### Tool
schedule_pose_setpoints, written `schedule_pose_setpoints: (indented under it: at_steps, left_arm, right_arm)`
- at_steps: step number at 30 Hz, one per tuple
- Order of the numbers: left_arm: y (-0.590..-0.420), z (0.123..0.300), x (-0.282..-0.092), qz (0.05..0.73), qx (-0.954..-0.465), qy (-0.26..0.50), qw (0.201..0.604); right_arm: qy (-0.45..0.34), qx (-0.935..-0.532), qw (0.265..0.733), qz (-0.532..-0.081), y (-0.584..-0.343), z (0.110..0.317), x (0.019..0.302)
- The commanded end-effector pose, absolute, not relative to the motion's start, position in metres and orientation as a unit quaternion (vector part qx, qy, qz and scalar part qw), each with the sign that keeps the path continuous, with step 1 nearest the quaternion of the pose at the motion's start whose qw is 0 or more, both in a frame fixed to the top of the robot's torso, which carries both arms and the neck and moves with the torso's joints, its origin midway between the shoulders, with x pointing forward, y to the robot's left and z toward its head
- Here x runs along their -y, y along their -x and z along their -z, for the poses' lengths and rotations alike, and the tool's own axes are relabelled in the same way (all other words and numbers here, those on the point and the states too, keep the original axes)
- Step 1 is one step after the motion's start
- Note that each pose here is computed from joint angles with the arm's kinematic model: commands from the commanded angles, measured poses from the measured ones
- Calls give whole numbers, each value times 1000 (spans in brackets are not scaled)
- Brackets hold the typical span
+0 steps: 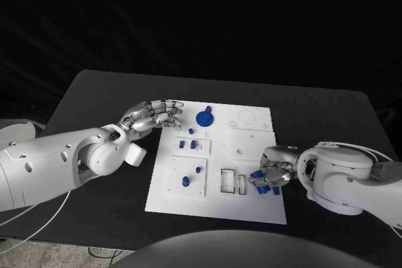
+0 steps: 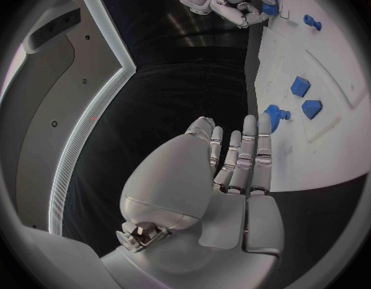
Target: Assemble the parts on the task board
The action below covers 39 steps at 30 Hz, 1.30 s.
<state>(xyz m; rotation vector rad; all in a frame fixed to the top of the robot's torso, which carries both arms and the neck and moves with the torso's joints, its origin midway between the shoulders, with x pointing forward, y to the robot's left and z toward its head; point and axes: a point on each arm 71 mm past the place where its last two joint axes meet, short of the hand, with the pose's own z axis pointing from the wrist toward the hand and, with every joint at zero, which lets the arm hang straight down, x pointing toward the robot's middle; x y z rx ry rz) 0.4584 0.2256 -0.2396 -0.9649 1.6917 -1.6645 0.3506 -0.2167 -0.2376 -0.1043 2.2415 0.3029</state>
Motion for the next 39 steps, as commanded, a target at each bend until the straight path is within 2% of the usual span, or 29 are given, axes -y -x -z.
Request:
schedule_pose_setpoints:
  at_steps: [1,8,14,27,39]
  left_arm:
    - [-457,240,-223,628,-633,359,275]
    - [-456,239,-221,628,-634,359,273]
    - [-455,239,-221,627,-635,359,272]
    - [-455,239,-218,629,-636,358,268]
    - [-455,239,-218,629,-636,358,269]
  right_arm:
    - [-11,-898,412,-152,-352,231,216]
    - [-87,-901,380,-190,-354,224,215]
    - [-112,-901,368,-202,-353,225,212]
    - [-117,-905,352,-210,-351,239,192]
    - [-108,-908,345,-212,-353,244,182]
